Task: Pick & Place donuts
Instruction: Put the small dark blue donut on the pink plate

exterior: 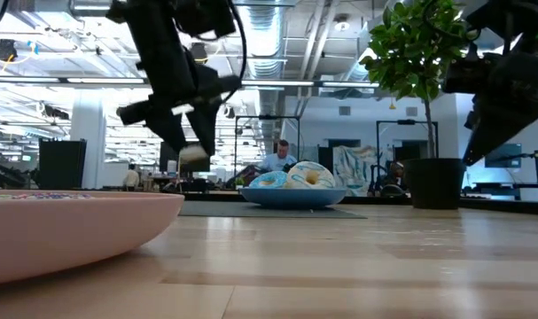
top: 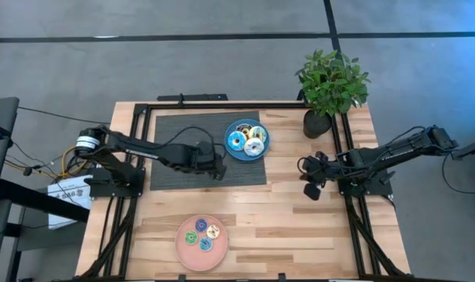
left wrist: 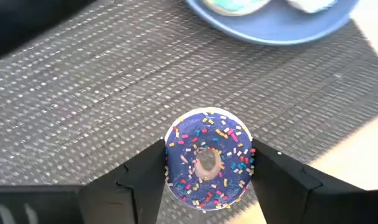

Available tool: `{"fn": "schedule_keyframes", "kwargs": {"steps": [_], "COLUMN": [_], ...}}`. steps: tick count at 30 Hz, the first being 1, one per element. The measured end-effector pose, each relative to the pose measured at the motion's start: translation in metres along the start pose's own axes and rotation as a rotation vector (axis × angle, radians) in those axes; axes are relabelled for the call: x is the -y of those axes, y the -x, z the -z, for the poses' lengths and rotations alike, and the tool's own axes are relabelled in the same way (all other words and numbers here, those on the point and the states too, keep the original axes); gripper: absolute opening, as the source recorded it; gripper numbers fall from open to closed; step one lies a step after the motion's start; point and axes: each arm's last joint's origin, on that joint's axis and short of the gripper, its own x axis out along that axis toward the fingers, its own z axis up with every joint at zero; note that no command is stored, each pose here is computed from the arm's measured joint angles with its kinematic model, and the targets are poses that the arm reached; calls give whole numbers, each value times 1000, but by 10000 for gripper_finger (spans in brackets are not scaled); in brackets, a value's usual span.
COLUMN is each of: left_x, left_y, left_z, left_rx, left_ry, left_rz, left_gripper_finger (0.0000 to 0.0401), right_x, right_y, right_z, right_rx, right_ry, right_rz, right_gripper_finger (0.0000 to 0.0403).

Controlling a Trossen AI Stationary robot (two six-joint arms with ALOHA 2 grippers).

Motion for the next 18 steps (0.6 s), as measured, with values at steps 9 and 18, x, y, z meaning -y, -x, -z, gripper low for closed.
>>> {"fn": "schedule_keyframes", "kwargs": {"steps": [9,18], "left_x": [16,35], "left_y": [25,58], "left_z": [26,57], "left_rx": [-26,-85], "left_ry": [-33,-13], "left_rz": [96,143], "left_gripper_finger": [206,206], "right_x": [-3,-9], "right_y": [0,2], "right_z": [-6,-15], "right_rx": [58,150], "right_ry": [-13,-83], "right_rz": [-34,-94], "right_gripper_finger": [1,1]}}
